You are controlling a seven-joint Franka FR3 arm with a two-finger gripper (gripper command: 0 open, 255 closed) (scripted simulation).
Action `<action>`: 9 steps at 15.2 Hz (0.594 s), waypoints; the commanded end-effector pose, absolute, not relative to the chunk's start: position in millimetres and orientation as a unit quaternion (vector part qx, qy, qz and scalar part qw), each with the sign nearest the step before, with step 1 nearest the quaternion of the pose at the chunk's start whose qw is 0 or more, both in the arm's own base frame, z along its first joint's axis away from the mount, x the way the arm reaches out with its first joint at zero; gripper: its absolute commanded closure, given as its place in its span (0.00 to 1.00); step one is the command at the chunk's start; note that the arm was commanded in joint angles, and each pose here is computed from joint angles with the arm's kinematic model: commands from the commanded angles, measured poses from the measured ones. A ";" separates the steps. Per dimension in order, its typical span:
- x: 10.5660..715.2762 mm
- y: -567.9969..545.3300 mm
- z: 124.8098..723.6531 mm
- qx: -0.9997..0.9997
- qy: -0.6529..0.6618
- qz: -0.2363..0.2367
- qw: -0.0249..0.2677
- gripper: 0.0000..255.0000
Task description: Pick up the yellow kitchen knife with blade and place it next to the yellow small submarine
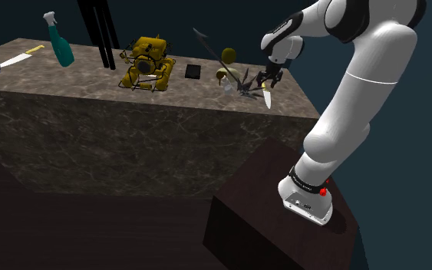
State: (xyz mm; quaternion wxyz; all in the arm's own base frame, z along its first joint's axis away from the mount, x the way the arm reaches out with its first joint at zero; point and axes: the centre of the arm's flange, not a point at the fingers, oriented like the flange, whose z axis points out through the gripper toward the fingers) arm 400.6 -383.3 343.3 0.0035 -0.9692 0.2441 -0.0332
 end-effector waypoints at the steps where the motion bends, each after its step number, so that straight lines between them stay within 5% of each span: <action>1: 400.7 -383.8 340.2 -0.969 0.244 -0.034 0.003 0.00; 7: 400.7 -383.8 340.2 -0.969 0.244 -0.034 0.003 0.00; 8: 400.7 -383.8 340.2 -0.969 0.244 -0.034 0.003 1.00; 9: 400.7 -383.8 340.2 -0.969 0.244 -0.034 0.003 1.00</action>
